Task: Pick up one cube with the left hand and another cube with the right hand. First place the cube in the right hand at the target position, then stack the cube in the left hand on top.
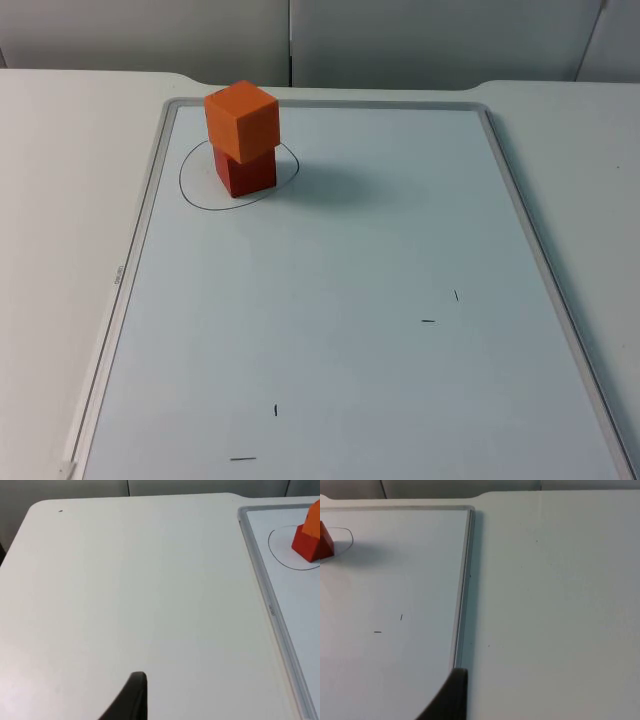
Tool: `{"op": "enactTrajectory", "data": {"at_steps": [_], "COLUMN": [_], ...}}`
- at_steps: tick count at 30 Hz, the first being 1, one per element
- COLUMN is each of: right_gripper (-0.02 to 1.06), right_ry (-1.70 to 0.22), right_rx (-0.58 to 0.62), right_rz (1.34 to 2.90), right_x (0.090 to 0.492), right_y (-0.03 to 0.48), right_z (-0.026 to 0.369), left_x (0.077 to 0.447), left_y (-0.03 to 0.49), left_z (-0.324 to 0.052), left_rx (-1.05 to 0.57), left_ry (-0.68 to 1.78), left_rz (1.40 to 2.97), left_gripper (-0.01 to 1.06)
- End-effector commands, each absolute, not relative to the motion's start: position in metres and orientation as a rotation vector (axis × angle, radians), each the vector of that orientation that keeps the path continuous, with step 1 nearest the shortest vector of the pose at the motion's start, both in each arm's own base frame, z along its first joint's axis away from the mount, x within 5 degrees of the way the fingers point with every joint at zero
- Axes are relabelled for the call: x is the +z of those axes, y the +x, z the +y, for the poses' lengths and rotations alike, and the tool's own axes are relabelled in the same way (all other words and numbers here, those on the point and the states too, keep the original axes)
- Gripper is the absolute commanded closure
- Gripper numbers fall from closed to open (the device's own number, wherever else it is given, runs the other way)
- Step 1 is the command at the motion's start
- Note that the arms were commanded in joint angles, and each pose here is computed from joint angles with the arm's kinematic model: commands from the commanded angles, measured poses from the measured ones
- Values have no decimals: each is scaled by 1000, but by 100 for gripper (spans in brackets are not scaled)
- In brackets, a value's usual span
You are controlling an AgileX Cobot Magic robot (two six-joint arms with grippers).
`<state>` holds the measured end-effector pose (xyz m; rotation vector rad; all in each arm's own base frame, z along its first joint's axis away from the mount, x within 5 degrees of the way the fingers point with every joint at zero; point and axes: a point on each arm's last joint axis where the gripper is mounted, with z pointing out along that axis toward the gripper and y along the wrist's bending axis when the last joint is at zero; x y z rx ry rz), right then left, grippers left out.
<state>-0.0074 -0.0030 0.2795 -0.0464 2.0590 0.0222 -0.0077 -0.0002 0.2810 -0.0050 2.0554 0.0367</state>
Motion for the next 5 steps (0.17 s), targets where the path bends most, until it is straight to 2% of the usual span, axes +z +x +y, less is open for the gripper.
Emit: {"op": "enactTrajectory", "data": {"at_steps": [1, 5], "right_gripper": [0, 0], "right_ry": [-37, 14], "right_rx": [24, -7], "right_rz": [2052, 2052], "right_x": [279, 279], "right_y": [-7, -7], "right_z": [-3, -2], "left_x": [280, 280], "left_y": [-7, -7], "left_z": [0, 0], "left_rx": [35, 35], "left_ry": [-12, -12], "left_rz": [2047, 2047], "left_gripper": [0, 0]}}
